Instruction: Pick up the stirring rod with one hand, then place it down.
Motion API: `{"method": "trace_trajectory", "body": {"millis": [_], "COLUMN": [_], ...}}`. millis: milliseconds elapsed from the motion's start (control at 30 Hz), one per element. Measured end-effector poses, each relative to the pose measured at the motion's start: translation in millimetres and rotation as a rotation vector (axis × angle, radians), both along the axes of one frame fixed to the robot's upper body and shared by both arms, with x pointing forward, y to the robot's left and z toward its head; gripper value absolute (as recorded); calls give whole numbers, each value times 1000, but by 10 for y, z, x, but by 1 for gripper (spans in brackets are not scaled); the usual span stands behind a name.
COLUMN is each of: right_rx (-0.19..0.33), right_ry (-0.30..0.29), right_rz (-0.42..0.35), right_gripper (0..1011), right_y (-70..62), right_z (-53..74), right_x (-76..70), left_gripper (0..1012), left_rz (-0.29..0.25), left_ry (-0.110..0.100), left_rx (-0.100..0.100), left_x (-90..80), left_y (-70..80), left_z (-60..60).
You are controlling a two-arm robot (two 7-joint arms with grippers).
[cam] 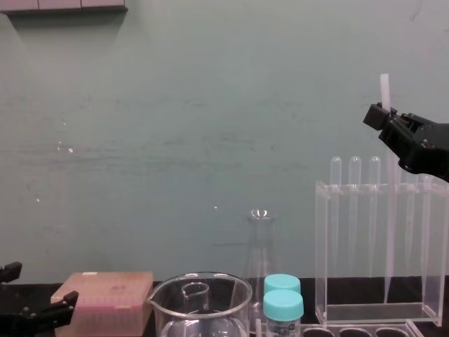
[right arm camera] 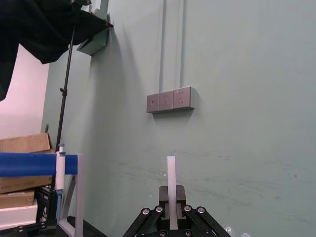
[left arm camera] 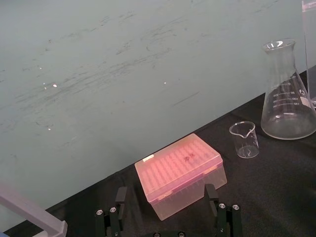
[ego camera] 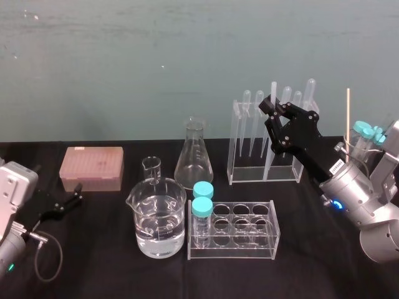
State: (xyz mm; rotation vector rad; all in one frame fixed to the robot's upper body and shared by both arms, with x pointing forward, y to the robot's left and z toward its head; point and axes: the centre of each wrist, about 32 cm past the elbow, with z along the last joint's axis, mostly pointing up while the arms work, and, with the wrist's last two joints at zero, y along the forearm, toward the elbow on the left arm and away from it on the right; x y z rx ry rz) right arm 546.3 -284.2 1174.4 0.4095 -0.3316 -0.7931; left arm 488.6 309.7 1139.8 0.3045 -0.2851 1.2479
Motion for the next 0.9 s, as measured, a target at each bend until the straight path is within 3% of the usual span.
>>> {"method": "trace_trajectory", "body": {"millis": [900], "right_rx": [0], "right_ry": [0], "right_rz": [0], "right_gripper": [77], "right_y": [0], "right_z": [0], "right_x": [0], "left_gripper": [1000], "left_rz": [0], "left_ry": [0], "left_rx": [0], "left_x": [0], "left_y": [0], "left_z": [0]}}
